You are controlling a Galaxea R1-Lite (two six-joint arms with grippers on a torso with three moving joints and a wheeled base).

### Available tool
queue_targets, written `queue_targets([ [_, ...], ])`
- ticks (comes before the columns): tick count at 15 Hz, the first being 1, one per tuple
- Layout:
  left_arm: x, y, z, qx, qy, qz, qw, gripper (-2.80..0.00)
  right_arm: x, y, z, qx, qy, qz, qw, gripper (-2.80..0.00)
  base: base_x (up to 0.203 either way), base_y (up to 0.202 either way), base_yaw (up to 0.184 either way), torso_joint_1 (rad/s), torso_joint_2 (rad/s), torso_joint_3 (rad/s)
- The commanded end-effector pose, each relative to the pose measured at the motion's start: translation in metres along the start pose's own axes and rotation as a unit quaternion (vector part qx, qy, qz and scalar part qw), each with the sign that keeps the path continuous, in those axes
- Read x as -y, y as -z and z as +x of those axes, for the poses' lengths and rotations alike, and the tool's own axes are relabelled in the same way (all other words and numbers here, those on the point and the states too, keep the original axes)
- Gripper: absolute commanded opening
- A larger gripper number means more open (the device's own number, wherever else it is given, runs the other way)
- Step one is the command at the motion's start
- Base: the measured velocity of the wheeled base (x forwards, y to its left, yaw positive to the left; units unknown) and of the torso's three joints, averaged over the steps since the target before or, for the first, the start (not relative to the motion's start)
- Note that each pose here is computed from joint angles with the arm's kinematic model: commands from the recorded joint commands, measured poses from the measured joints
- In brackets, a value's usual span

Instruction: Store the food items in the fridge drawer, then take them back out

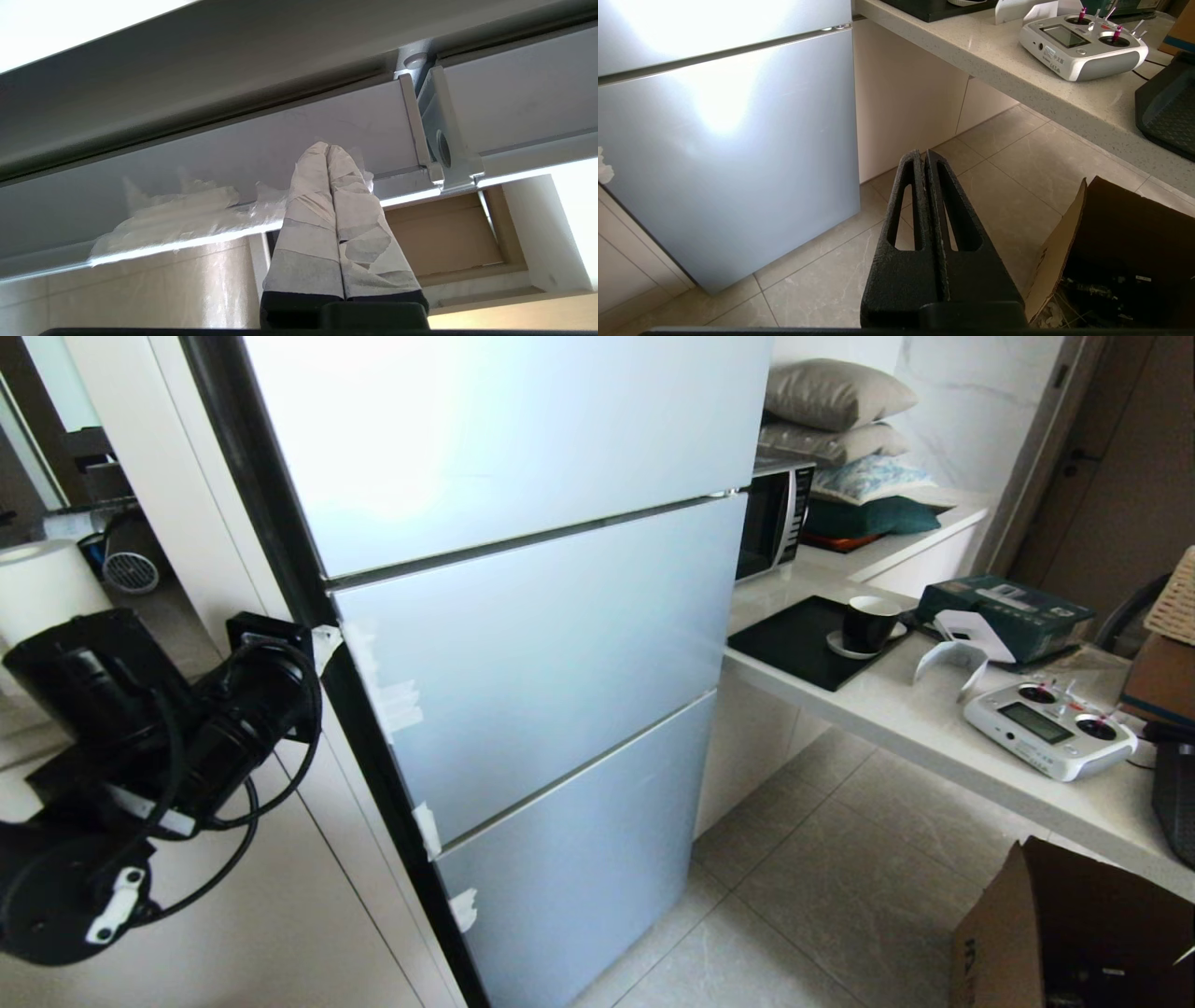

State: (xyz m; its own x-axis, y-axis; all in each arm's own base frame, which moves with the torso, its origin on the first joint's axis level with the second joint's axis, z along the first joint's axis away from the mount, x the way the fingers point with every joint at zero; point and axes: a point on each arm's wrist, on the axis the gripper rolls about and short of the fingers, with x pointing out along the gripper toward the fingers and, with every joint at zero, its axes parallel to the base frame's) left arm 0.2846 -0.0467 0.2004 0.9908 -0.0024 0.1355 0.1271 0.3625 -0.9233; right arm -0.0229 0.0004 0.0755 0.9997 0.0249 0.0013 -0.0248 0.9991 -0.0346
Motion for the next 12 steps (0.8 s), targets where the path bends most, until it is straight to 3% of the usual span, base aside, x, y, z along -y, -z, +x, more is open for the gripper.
queue_targets([
  [1,-0.005,0.005,0.007,0.006,-0.003,-0.004,1.0,-2.8,0.0,0.0,0.0,0.0,-0.001,0.0,1.0,-2.8,0.0,0.0,0.0,0.0,0.0,0.0],
  [12,-0.001,0.027,0.004,-0.021,0.001,-0.007,0.9998,-2.8,0.0,0.0,0.0,0.0,-0.001,0.0,1.0,-2.8,0.0,0.0,0.0,0.0,0.0,0.0],
])
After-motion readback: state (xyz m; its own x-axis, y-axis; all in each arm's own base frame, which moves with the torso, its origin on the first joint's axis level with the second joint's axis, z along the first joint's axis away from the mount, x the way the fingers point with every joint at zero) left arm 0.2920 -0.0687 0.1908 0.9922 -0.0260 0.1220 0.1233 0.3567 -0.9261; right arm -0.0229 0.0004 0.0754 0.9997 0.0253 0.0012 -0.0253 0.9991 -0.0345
